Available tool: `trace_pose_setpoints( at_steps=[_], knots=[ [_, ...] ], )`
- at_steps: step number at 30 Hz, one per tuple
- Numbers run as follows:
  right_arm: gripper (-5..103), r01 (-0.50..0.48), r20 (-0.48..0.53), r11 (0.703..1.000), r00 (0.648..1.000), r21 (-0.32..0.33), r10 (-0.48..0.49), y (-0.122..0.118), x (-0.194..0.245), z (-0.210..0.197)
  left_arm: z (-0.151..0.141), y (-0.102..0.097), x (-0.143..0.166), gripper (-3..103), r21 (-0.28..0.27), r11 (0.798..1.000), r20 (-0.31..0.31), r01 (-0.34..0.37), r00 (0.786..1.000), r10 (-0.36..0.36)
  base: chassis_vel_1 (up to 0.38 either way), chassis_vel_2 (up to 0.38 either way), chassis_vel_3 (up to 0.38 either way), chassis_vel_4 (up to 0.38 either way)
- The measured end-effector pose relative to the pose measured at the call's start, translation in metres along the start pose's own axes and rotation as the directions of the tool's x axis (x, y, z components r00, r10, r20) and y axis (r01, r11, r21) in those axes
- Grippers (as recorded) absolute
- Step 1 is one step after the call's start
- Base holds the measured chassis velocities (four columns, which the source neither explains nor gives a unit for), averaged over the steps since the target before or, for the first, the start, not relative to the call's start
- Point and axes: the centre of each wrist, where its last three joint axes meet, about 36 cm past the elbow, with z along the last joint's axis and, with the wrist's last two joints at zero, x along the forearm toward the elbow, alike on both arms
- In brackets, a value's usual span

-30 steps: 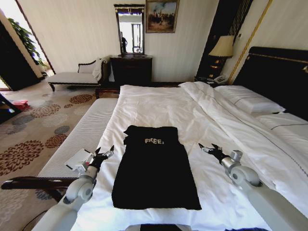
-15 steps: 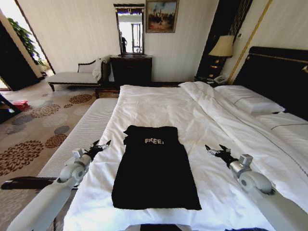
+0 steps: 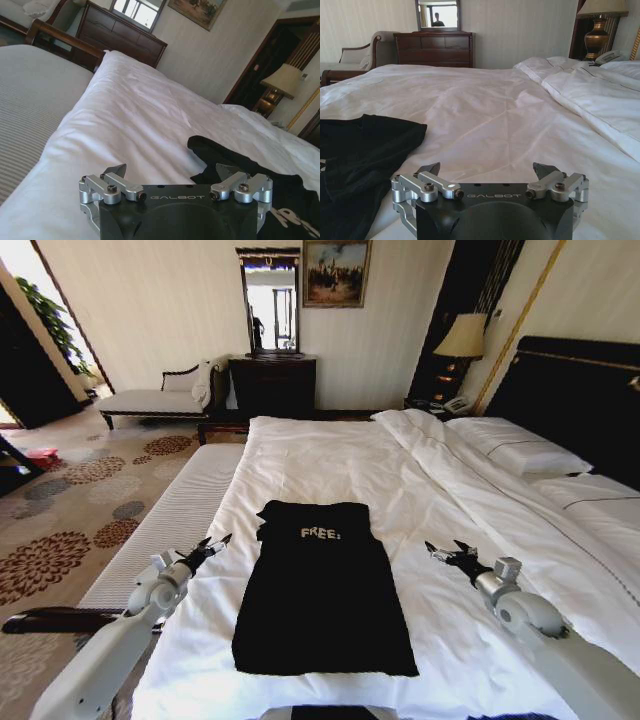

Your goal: Fold the clothes on the bed.

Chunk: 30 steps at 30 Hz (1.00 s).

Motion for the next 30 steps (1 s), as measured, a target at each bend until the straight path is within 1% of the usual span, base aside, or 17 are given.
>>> trace_pose_setpoints(
  at_steps=[1,2,4,6,7,11,12,15,17,19,20,23,24,25,26,29,30],
  knots=[
    [100,0.0,-0.003,1.0,1.0,0.001,0.0,0.0,0.0,0.001,0.002,-0.004,-0.006,100,0.024,1.0,0.002,-0.006,1.0,0.006,0.0,0.0,0.0,0.0],
    [100,0.0,-0.003,1.0,1.0,0.001,0.0,0.0,0.0,0.001,0.002,-0.004,-0.006,100,0.024,1.0,0.002,-0.006,1.0,0.006,0.0,0.0,0.0,0.0],
    [100,-0.003,-0.009,1.0,1.0,0.003,0.003,-0.001,0.002,0.003,0.008,-0.011,-0.019,100,0.061,0.998,0.001,-0.018,1.0,0.018,0.0,0.0,0.0,0.0],
    [100,-0.006,-0.013,1.0,1.0,0.005,0.006,-0.002,0.004,0.005,0.011,-0.017,-0.03,100,0.071,0.997,-0.006,-0.028,1.0,0.029,0.0,0.0,0.0,0.0],
    [100,-0.006,-0.013,1.0,1.0,0.005,0.006,-0.002,0.004,0.005,0.011,-0.017,-0.03,100,0.071,0.997,-0.006,-0.028,1.0,0.029,0.0,0.0,0.0,0.0],
    [100,-0.013,-0.02,1.0,1.0,0.005,0.013,-0.004,0.007,0.009,0.014,-0.026,-0.053,100,0.079,0.996,-0.014,-0.048,0.999,0.049,0.0,0.0,0.0,0.0],
    [100,-0.013,-0.02,1.0,1.0,0.005,0.013,-0.004,0.007,0.009,0.014,-0.026,-0.053,100,0.079,0.996,-0.014,-0.048,0.999,0.049,0.0,0.0,0.0,0.0],
    [100,-0.018,-0.026,1.0,1.0,0.003,0.018,-0.005,0.008,0.011,0.01,-0.03,-0.071,100,0.079,0.995,-0.018,-0.055,0.998,0.057,0.0,0.0,0.0,0.0],
    [100,-0.02,-0.028,1.0,0.999,0.003,0.02,-0.006,0.008,0.012,0.012,-0.029,-0.081,100,0.087,0.995,-0.031,-0.046,0.998,0.049,0.0,0.0,0.0,0.0],
    [100,-0.021,-0.029,1.0,0.999,0.003,0.021,-0.006,0.008,0.012,0.012,-0.028,-0.084,100,0.09,0.995,-0.034,-0.042,0.998,0.045,0.0,0.0,0.0,0.0],
    [100,-0.022,-0.03,1.0,0.999,0.002,0.022,-0.007,0.008,0.013,0.013,-0.025,-0.094,100,0.101,0.995,-0.041,-0.026,0.999,0.031,0.0,0.0,0.0,0.0],
    [100,-0.023,-0.029,1.0,0.999,-0.001,0.023,-0.006,0.008,0.013,0.014,-0.023,-0.105,100,0.121,0.993,-0.05,-0.008,0.999,0.014,0.0,0.0,0.0,0.0],
    [100,-0.023,-0.029,1.0,0.999,-0.001,0.023,-0.006,0.008,0.013,0.014,-0.023,-0.105,100,0.121,0.993,-0.05,-0.008,0.999,0.014,0.0,0.0,0.0,0.0],
    [100,-0.024,-0.03,1.0,0.999,-0.002,0.024,-0.007,0.007,0.014,0.015,-0.023,-0.108,102,0.122,0.992,-0.053,-0.003,0.999,0.009,0.0,0.0,0.0,0.0],
    [100,-0.026,-0.032,1.0,0.999,-0.003,0.026,-0.007,0.007,0.015,0.016,-0.024,-0.112,100,0.121,0.993,-0.06,0.002,0.998,0.005,0.0,0.0,0.0,0.0],
    [100,-0.028,-0.033,1.0,0.999,-0.004,0.028,-0.008,0.007,0.015,0.019,-0.026,-0.115,100,0.112,0.994,-0.07,0.001,0.998,0.007,0.0,0.0,0.0,0.0],
    [100,-0.028,-0.033,1.0,0.999,-0.004,0.028,-0.008,0.006,0.015,0.02,-0.028,-0.116,97,0.102,0.995,-0.076,-0.002,0.997,0.01,0.0,0.0,0.0,0.0]
  ],
)
